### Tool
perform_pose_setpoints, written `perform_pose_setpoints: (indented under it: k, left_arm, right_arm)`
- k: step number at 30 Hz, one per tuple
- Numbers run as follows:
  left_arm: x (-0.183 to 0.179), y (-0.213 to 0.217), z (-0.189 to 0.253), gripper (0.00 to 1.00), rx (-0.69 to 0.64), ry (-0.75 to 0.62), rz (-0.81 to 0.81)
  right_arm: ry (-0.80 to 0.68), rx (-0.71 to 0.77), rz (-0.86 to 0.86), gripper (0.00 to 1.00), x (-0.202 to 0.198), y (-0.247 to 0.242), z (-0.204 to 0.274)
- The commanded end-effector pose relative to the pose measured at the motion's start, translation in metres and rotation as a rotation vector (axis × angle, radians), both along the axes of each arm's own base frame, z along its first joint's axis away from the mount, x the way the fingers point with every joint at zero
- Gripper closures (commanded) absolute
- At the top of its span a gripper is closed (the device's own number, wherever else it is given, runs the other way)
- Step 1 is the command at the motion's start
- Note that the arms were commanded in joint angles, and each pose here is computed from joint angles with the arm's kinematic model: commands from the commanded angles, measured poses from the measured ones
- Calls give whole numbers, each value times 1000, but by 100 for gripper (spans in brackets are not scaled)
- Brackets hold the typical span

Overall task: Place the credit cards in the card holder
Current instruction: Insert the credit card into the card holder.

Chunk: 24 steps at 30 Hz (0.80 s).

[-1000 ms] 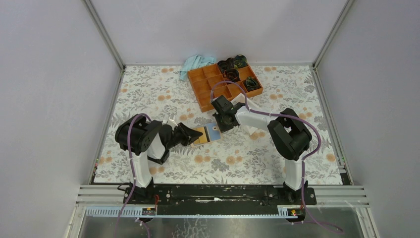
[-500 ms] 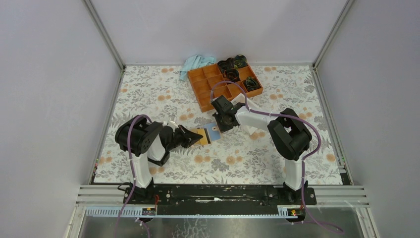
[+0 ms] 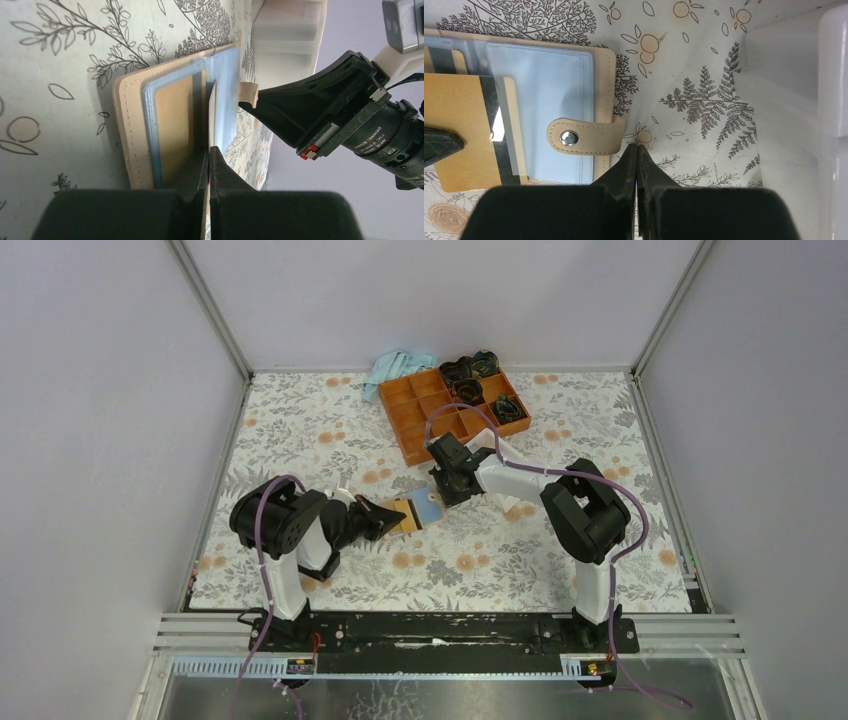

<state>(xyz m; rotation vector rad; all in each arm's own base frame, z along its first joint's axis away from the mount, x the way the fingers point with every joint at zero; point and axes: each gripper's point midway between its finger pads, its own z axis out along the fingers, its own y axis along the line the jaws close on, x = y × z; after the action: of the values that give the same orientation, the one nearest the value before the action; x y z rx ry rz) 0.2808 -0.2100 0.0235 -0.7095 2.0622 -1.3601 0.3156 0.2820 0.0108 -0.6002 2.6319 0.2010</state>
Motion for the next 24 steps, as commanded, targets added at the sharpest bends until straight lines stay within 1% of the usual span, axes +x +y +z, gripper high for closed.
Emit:
perform_pose_setpoints:
  k: [1, 12, 24]
  left_arm:
    - [6, 6, 2, 100, 17, -21, 53]
    - [6, 9, 6, 100, -58, -38, 108]
    - [10, 12, 18, 100, -50, -93, 131]
  right_arm:
    - [26, 23, 6, 100, -9, 1, -1]
    - [38, 21, 17, 100, -13, 4, -5]
    - [48, 13, 22, 100, -17, 3, -8]
